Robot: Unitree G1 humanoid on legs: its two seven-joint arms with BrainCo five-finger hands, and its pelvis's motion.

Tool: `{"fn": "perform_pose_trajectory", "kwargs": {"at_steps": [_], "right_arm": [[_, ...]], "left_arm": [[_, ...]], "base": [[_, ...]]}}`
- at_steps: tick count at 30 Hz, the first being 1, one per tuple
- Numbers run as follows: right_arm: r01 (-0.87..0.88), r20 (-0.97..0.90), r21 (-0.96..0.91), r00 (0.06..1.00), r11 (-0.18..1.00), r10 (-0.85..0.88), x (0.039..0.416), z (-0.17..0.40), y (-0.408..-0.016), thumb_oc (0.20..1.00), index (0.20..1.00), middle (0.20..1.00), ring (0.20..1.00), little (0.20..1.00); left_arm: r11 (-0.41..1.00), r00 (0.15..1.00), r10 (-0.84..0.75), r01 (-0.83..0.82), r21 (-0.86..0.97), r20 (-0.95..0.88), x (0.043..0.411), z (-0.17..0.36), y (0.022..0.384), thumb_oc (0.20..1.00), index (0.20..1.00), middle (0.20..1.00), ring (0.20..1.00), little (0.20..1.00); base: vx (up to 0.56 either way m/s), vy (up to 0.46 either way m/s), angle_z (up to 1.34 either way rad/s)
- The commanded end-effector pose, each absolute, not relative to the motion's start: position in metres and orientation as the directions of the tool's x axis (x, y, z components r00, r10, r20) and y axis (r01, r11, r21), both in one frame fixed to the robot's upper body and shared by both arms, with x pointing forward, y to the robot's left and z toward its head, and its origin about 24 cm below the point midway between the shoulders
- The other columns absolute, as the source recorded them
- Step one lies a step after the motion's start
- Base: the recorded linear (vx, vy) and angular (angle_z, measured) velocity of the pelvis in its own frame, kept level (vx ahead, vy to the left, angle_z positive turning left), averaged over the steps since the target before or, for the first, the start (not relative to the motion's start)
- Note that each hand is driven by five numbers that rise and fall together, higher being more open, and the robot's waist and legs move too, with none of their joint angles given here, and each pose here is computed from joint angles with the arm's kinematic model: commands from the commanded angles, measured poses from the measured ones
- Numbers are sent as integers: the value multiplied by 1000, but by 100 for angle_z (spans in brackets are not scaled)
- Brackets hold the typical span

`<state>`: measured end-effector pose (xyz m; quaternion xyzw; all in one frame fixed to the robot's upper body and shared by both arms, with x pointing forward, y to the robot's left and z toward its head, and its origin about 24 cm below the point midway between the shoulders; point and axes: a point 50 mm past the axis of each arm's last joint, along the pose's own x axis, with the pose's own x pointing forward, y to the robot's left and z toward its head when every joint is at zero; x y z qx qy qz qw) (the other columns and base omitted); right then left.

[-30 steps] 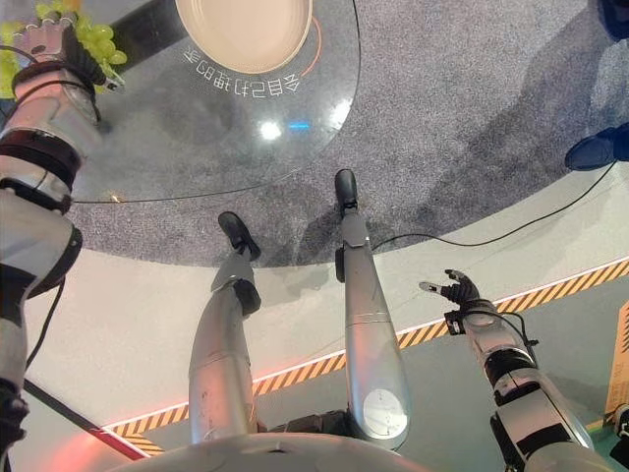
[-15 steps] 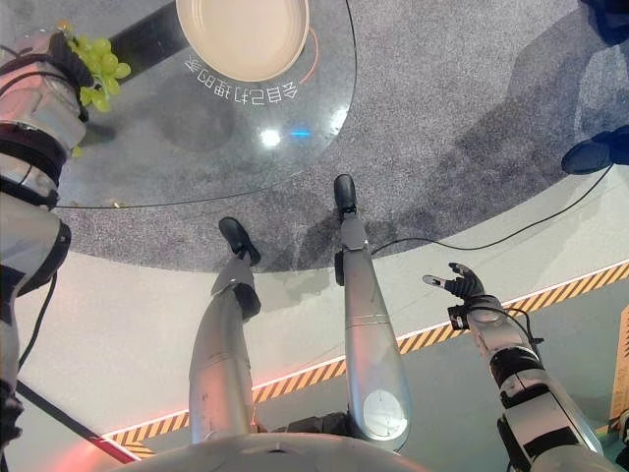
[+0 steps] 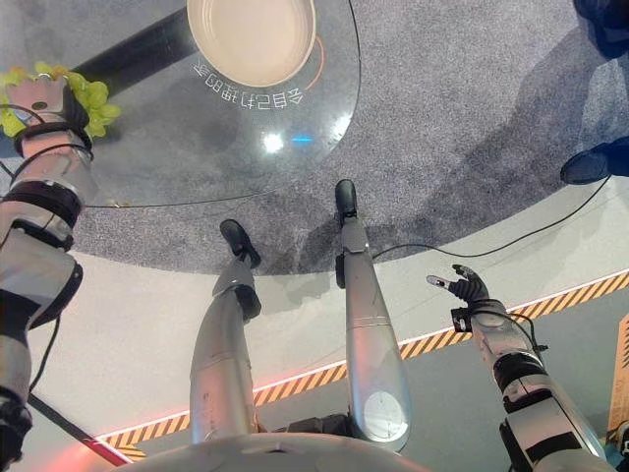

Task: Pick up fruits into the plate

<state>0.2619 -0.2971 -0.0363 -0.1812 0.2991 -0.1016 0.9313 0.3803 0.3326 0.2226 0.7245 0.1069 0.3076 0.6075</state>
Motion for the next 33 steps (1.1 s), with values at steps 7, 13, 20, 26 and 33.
{"fn": "perform_pose_trajectory", "kwargs": {"at_steps": [7,13,20,26,33], "right_arm": [[103,-470,-399,830,911,-300,254,-39,-286,1000,1000,1000,1000,1000],[76,-418,-425,867,902,-270,256,-33,-269,1000,1000,1000,1000,1000],[52,-294,-445,934,894,-201,257,-19,-243,1000,1000,1000,1000,1000],[37,-259,-450,951,892,-170,255,-16,-239,1000,1000,1000,1000,1000],[21,-254,-465,955,885,-156,251,-17,-242,1000,1000,1000,1000,1000]], "left_arm": [[288,659,703,-607,741,266,358,186,361,200,200,200,200,200],[491,649,680,-749,446,342,365,196,339,200,200,200,200,200],[754,696,574,-654,51,431,371,209,290,200,200,200,200,200],[793,698,520,-608,26,492,370,215,273,200,200,200,200,200],[805,682,487,-593,25,546,371,237,272,200,200,200,200,200]], "base": [[-39,-13,3],[-14,-2,0],[-12,-9,6],[-14,-2,4],[0,6,1]]}}
